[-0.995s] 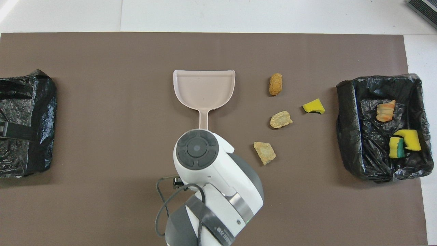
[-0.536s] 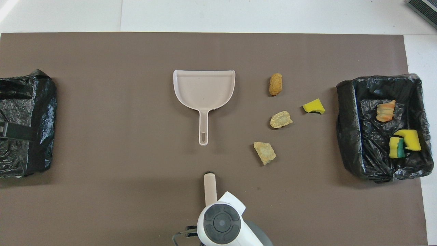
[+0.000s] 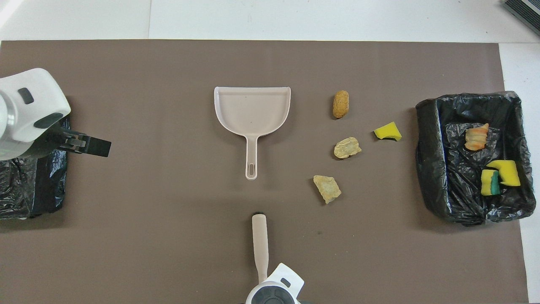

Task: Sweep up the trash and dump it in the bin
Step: 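Reach the left gripper to the dustpan while the right gripper grasps the brush, then hold the dustpan with the left gripper while the right gripper brings the brush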

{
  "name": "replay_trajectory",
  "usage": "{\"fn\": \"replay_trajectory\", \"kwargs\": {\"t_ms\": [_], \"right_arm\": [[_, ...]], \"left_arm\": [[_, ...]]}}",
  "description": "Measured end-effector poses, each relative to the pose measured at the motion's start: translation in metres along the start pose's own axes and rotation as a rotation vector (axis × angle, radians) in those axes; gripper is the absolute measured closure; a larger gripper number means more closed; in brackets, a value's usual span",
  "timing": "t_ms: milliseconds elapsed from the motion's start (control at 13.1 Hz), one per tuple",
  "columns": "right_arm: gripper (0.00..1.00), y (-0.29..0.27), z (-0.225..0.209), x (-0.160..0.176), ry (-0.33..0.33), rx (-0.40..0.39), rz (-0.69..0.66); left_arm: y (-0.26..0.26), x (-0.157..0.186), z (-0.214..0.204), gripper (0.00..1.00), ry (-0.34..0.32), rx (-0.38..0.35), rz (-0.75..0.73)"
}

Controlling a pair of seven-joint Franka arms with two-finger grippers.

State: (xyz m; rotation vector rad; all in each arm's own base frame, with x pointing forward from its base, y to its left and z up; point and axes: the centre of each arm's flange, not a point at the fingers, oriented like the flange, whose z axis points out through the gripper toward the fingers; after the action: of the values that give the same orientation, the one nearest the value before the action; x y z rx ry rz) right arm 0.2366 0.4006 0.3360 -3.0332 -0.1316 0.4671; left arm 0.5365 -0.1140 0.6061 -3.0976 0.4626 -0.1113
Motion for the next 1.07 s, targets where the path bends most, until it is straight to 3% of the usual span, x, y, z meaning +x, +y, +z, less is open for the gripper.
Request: {"fn": "replay_trajectory", "kwargs": {"t_ms": [77, 306, 536, 842, 1071], "right_arm": [[0.44, 0.001, 0.0, 0.001, 0.003, 0.002, 0.002], [0.74, 0.003, -0.002, 0.008, 0.029, 0.026, 0.018], [0.74, 0.011, -0.012, 0.023, 0.041, 0.047, 0.052], [0.74, 0.041, -0.073, 0.047, 0.035, 0.086, 0.125], [0.74, 0.074, -0.111, 0.046, 0.015, 0.063, 0.165]], "left_arm": [[0.011, 0.007, 0.01, 0.0, 0.006, -0.002, 0.019], [0.041, 0.033, 0.044, 0.0, 0.03, -0.018, 0.062], [0.068, 0.057, 0.089, 0.0, 0.041, -0.05, 0.087], [0.147, 0.086, 0.177, 0.0, 0.057, -0.053, 0.087], [0.203, 0.083, 0.195, 0.0, 0.066, -0.064, 0.042]]}}
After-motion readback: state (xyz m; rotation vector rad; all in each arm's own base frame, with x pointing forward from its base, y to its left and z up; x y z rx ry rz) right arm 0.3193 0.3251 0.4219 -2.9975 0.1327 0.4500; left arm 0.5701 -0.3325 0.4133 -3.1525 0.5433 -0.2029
